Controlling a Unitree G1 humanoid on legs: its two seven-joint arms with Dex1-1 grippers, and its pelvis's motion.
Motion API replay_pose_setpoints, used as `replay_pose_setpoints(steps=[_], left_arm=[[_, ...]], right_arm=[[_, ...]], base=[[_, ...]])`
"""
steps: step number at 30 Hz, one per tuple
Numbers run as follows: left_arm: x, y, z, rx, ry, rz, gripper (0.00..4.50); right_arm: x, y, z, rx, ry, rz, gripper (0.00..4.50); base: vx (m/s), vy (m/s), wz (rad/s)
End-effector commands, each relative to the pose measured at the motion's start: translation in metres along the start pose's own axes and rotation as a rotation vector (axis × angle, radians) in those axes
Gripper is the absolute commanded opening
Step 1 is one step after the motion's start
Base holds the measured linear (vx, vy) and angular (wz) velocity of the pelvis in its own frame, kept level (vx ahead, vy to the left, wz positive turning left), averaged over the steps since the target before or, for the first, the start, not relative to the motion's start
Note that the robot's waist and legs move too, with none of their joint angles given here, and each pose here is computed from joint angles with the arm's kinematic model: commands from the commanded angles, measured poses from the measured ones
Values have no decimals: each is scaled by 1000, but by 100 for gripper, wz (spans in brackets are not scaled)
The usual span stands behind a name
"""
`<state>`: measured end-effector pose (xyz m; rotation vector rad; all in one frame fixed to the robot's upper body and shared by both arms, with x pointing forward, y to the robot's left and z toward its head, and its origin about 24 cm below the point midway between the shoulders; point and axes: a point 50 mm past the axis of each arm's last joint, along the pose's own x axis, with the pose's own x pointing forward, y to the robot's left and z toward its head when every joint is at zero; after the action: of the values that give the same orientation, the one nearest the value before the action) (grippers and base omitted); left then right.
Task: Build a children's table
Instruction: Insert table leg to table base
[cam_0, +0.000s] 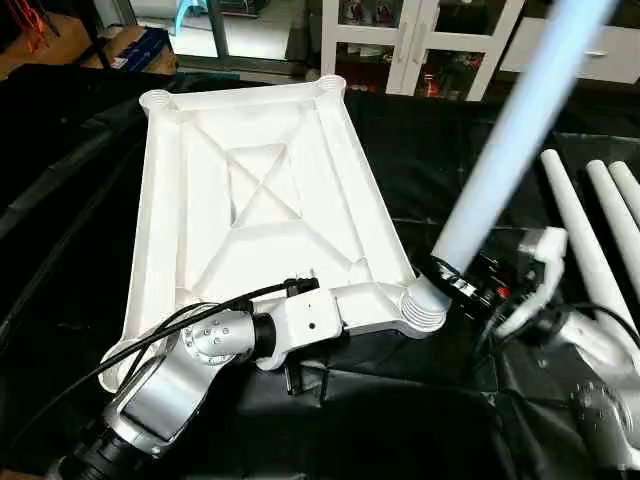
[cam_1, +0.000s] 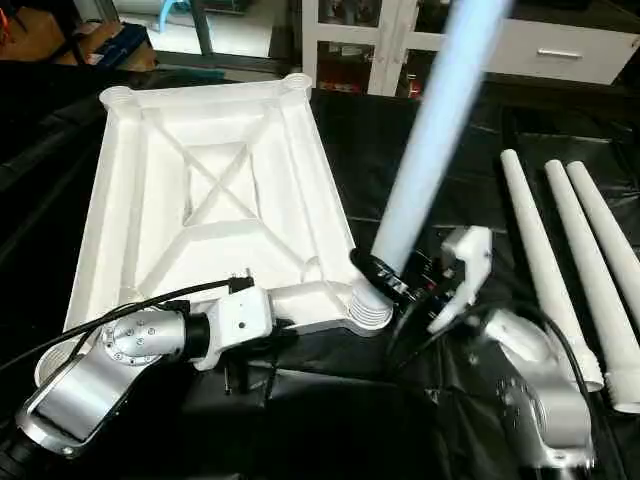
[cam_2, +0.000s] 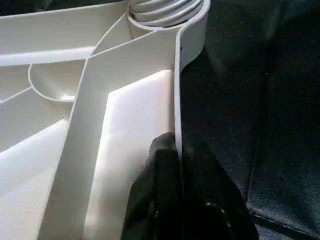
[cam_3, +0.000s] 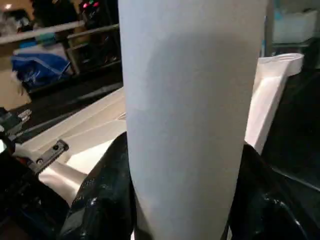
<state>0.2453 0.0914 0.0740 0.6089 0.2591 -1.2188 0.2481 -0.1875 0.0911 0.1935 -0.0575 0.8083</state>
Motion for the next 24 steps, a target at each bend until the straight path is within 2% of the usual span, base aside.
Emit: replay_pose_setpoints(steps=[1, 7, 12, 16, 21, 24], left_arm=[[7, -12, -18, -76, 50, -41, 5], [7, -12, -17, -77, 49, -39, 5], [7, -12, -17, -77, 50, -40, 5], [7, -12, -17, -77, 50, -42, 5], [8, -11, -17, -75, 49, -39, 5], [8, -11, -16, -75, 48, -38, 5]], right_arm=[[-22, -4, -38, 105, 168, -100, 187], [-29, 9, -52, 37, 221, -92, 187], [-30, 13, -55, 9, 241, -79, 187], [-29, 20, -62, -34, 295, -29, 187], [-25, 24, -64, -82, 334, 29, 187], [-24, 27, -67, -82, 354, 53, 187]], base=[[0, 0, 0], [0, 0, 0], [0, 0, 0], [0, 0, 0], [0, 0, 0], [0, 0, 0]])
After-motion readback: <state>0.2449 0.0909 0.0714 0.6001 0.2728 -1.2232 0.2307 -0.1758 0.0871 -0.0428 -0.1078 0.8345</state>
